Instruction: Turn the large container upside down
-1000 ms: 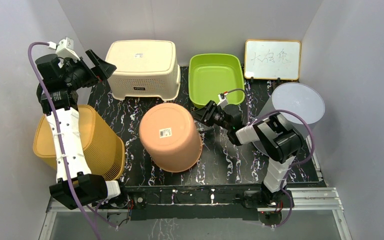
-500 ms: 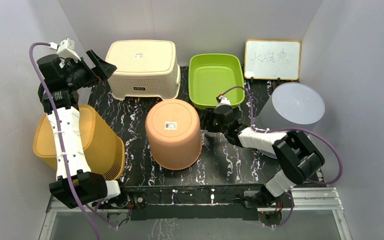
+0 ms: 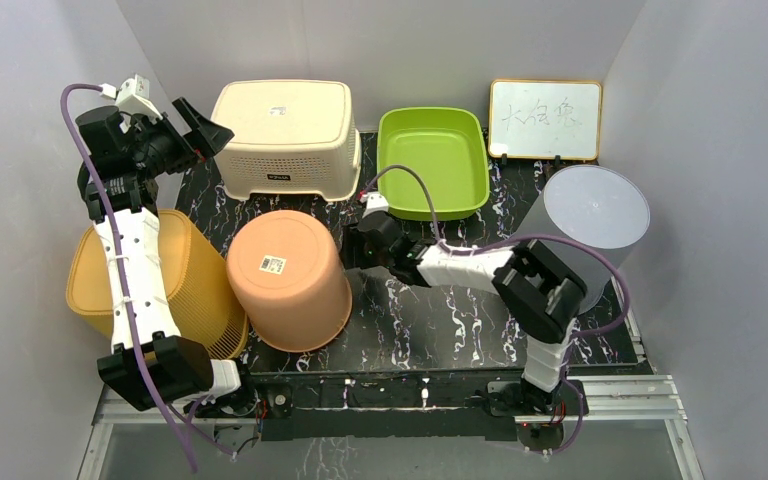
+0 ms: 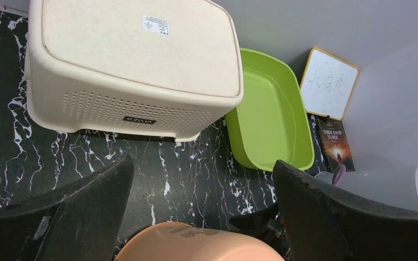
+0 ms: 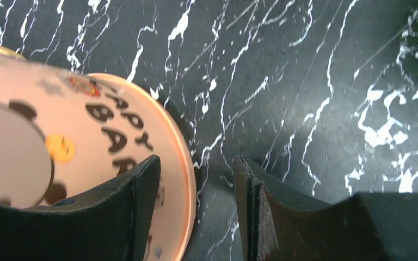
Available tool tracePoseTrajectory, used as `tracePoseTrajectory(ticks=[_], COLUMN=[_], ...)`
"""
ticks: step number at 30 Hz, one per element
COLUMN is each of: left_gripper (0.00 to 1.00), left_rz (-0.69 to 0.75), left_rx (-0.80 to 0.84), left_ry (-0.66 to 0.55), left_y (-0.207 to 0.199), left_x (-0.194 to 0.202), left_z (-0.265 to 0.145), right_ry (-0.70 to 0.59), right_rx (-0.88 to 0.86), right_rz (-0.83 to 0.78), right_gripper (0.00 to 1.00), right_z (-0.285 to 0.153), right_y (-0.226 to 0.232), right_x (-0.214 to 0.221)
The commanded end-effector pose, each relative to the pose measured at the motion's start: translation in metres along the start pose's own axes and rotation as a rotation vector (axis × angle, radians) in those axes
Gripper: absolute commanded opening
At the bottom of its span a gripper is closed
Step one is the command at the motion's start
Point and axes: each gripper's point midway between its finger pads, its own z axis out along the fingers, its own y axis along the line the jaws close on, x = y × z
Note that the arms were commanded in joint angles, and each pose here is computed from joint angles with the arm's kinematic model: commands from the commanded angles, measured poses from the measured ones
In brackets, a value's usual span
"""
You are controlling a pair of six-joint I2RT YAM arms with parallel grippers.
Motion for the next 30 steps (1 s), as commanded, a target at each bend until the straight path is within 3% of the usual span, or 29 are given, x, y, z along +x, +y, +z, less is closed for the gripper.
tracePoseTrajectory(ticks=[1,5,10,21,30], left_gripper=[0.98,0.98,0.98,0.98,0.98], left_rz=[0.038,0.039,0.025,0.031,0.021], left_rx=[0.04,0.042,0.062,0.048,0.046], left_ry=[-0.034,-0.033,-0.031,-0.021,-0.011], left_y=[-0.017,-0.017,-0.018,-0.016,-0.011], left_x=[-0.013,-0.01,-0.004,0.001,0.008], left_z=[-0.008,-0.009,-0.006,-0.008,-0.004], right_ry=[-0.122,-0.219,-0.189,-0.085,-0.039], right_rx=[0.044,0.229,0.383,0.425,0.391], right_rz=[-0.069,-0.168,-0.291,-0.418,-0.387], right_gripper=[0.51,0.57,0.57,0.56,0.41], right_z=[0.006,-0.01,0.0,0.044,0.048], right_y=[0.008,-0.027,-0.071,-0.117,-0.14], right_x=[-0.053,-0.092,-0.125,-0.142,-0.123])
